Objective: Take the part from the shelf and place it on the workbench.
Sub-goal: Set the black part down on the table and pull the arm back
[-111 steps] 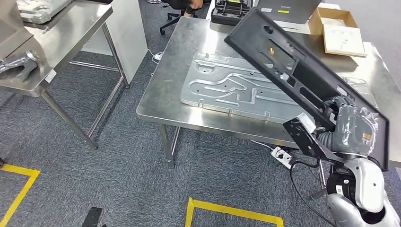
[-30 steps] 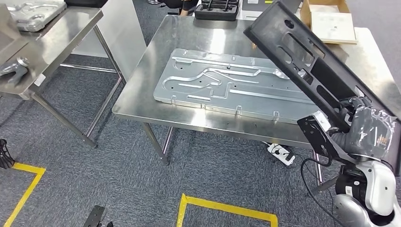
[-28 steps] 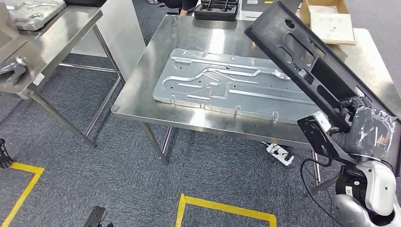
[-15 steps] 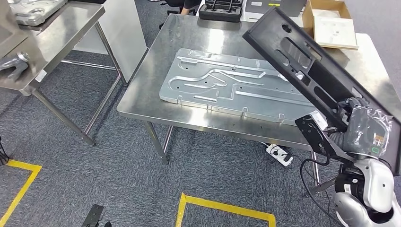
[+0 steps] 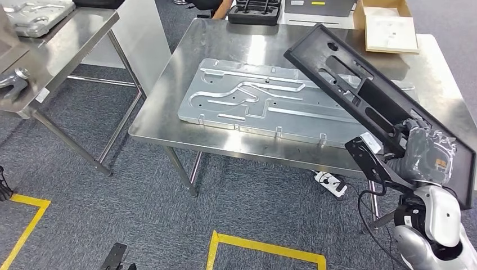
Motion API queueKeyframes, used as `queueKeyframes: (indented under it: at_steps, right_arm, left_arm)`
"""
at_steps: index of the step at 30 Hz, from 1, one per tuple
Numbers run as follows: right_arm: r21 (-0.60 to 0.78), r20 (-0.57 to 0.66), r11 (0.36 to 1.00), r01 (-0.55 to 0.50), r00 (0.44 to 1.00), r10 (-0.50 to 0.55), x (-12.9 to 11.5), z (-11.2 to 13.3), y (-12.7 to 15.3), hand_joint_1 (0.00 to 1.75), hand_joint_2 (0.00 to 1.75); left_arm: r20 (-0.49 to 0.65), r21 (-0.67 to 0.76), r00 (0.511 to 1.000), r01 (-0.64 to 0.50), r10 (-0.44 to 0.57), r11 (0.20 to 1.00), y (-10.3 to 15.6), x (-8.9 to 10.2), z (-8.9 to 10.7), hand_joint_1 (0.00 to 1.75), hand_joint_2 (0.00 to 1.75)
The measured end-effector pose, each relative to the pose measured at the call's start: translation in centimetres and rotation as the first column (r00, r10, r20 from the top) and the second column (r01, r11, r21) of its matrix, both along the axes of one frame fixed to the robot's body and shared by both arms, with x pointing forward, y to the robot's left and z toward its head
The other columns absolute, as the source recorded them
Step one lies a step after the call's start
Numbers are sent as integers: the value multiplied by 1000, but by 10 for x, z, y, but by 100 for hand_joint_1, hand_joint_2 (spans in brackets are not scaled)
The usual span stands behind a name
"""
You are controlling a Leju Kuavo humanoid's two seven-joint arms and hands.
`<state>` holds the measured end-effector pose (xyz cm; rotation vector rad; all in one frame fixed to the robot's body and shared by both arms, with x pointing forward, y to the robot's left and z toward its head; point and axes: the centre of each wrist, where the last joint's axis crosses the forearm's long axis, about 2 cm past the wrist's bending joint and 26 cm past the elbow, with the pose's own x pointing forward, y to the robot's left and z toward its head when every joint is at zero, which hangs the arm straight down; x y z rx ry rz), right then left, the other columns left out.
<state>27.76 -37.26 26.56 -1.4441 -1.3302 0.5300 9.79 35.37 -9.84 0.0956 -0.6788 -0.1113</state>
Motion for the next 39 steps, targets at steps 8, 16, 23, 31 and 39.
queueKeyframes:
  at_steps: [8, 16, 23, 31, 39]
  right_arm:
    - [-8, -27, 1000, 9, 1000, -9, 3, -4, -2, 175, 175]
    - [-14, -45, 1000, 13, 999, -14, 4, -9, -2, 175, 175]
    - [-22, -66, 1000, 12, 998, -14, 4, -11, -2, 175, 175]
    - [-40, -81, 999, 13, 997, -16, 5, -11, -2, 175, 175]
    - [-48, -93, 999, 13, 996, -18, 4, -13, -2, 175, 175]
  left_arm:
    - [-4, -2, 1000, 2, -2, 1000, -1, 1, 0, 0, 175]
    - [-6, -4, 1000, 10, -10, 1000, -3, 3, 0, 0, 175]
    - [-11, -8, 1000, 13, -13, 1000, -7, 3, 0, 0, 175]
    - [-13, -10, 1000, 15, -16, 1000, -8, 3, 0, 0, 175]
    - [-12, -8, 1000, 20, -20, 1000, -8, 4, 0, 0, 175]
